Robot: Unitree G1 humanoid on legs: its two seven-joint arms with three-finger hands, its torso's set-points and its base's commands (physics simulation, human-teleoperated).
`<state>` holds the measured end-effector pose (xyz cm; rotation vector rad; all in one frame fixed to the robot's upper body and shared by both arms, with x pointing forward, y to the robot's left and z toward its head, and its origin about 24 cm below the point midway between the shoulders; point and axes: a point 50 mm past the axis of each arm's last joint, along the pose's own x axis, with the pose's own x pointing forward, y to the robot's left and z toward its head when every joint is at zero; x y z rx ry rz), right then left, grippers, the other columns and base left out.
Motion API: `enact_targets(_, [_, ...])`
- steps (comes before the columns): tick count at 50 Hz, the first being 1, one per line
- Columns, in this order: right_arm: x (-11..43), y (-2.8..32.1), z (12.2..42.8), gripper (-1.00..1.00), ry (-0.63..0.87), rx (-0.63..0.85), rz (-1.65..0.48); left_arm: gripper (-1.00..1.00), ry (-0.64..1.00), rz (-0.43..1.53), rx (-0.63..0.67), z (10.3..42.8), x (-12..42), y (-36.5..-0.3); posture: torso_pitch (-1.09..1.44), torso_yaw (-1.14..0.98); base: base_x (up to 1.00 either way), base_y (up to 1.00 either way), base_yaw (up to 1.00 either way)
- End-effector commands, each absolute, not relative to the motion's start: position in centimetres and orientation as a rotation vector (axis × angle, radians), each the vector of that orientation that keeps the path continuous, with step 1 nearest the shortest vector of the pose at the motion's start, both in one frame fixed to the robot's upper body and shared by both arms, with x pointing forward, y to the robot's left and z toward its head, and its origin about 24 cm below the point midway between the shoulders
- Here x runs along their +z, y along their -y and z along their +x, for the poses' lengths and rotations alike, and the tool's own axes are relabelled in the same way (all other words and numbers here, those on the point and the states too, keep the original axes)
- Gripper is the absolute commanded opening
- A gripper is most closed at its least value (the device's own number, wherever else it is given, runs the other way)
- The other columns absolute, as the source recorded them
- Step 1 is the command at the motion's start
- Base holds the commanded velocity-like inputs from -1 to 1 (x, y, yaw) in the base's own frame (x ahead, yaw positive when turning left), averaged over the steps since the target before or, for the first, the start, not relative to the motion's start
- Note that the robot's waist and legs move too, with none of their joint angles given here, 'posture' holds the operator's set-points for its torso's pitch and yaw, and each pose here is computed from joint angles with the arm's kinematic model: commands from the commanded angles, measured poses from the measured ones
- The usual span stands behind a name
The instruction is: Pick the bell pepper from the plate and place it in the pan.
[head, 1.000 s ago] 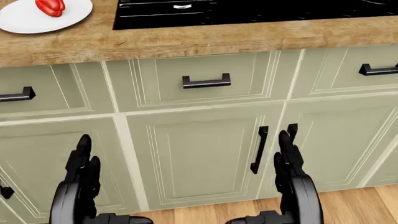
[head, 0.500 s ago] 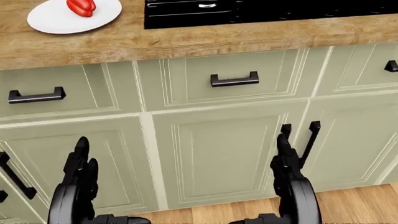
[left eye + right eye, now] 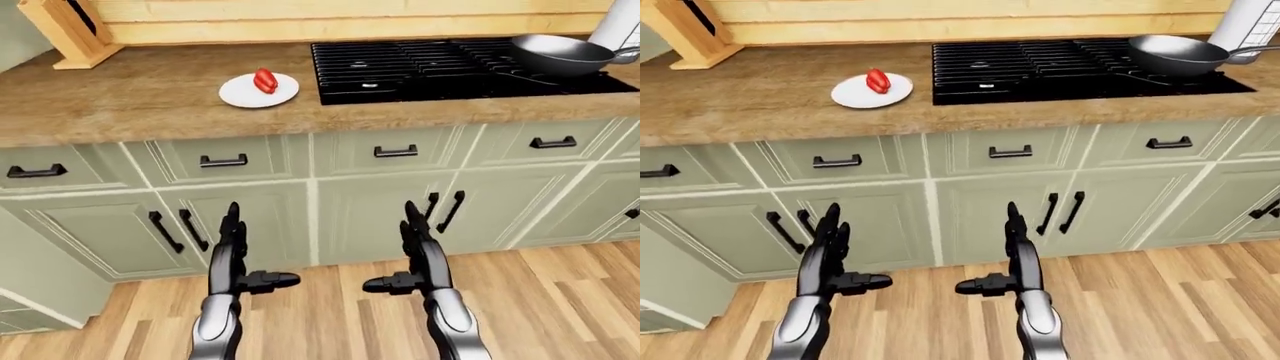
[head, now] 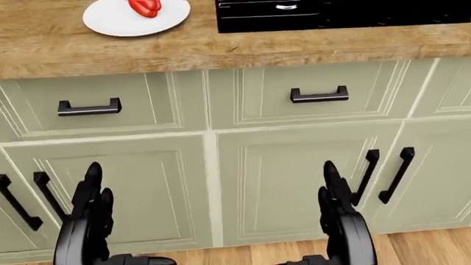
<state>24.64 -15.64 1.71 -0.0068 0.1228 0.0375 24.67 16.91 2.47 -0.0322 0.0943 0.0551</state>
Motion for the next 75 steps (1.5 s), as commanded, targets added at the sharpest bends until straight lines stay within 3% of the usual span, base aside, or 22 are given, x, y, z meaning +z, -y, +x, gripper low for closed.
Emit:
enact_targets(1, [3.9, 16.1, 25.2, 1.00, -0.011, 0.017, -0.019, 1.00, 0.011, -0.036, 0.022, 25.3, 4.5, -16.2, 0.00, 0.00, 0.00, 0.00, 0.24])
enact_targets(31, [4.8, 16.2, 26.5, 1.00, 0.004, 0.005, -0.047, 1.00, 0.014, -0.065, 0.025, 25.8, 4.7, -16.3, 0.00, 0.00, 0.00, 0.02, 0.03])
enact_targets(42, [6.1, 16.2, 30.1, 1.00, 0.016, -0.007, -0.046, 1.00, 0.031, -0.075, 0.051, 28.8, 5.7, -17.0, 0.00, 0.00, 0.00, 0.00, 0.00])
enact_targets(55, [11.7, 16.3, 34.1, 1.00, 0.032, -0.003, -0.079, 1.00, 0.083, -0.112, 0.064, 33.6, 9.3, -17.3, 0.00, 0.00, 0.00, 0.00, 0.00])
enact_targets(75, [19.9, 16.4, 35.9, 1.00, 0.090, -0.005, -0.125, 1.00, 0.119, -0.106, 0.024, 37.7, 16.8, -17.0, 0.00, 0.00, 0.00, 0.00, 0.00])
